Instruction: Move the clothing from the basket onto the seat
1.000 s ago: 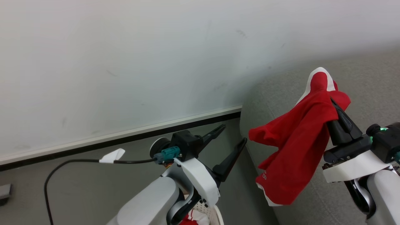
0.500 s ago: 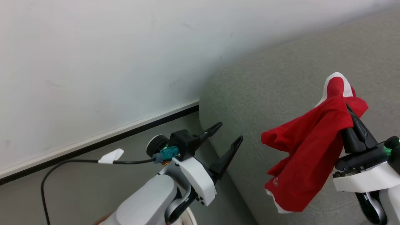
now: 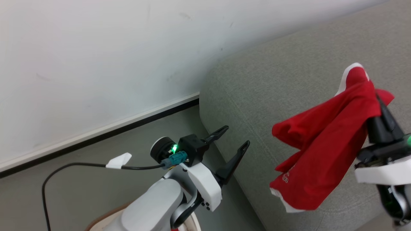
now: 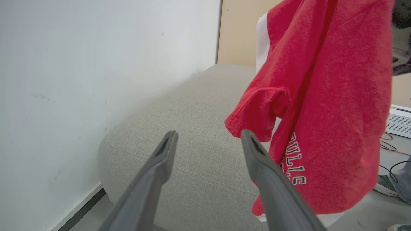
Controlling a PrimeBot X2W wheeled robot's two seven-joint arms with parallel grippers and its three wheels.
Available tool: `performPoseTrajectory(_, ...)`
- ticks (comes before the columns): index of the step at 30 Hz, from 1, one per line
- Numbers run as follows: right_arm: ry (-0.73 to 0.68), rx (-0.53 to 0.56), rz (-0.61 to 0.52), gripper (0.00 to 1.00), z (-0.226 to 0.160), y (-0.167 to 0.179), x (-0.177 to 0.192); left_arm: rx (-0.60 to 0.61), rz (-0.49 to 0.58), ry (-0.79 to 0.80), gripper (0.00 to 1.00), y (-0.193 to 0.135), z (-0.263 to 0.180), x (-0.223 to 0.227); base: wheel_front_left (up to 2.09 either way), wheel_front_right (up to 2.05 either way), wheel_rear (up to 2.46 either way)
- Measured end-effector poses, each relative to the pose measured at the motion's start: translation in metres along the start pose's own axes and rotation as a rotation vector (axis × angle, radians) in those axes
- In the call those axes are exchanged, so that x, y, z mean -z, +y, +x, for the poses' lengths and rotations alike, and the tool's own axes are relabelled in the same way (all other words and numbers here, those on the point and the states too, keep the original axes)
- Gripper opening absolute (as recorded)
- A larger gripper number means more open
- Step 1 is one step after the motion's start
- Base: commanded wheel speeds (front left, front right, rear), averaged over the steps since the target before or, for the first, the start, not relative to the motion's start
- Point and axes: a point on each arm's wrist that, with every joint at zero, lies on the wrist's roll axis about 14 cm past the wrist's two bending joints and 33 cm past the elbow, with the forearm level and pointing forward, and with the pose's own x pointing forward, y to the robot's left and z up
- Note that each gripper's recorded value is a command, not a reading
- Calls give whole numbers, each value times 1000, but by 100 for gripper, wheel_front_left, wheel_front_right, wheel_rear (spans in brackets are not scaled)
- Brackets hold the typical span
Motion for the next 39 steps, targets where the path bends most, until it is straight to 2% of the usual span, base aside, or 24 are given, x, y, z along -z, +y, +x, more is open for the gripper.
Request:
performPoseTrajectory(11, -26, -3, -42, 0, 72, -31, -8, -36, -33, 16, 100, 33, -3, 18, 0, 0, 0)
performPoseTrajectory(22, 74, 89, -124, 0, 137, -82, 40, -123, -82, 60, 100, 84, -21, 54, 0, 0, 0)
performPoseTrajectory(26, 121, 98, -120, 0, 152, -84, 70, -169, -100, 91, 100, 100, -36, 71, 0, 0, 0)
performPoseTrajectory(31, 234, 116, -94, 0, 155, -83, 125, -218, -107, 114, 100, 118, -50, 85, 0, 0, 0)
performPoseTrajectory(36, 385, 114, -84, 0, 144, -78, 184, -252, -123, 134, 100, 129, -60, 99, 0, 0, 0)
performPoseTrajectory(39, 435, 132, -86, 0, 140, -82, 202, -270, -123, 109, 100, 135, -63, 97, 0, 0, 0)
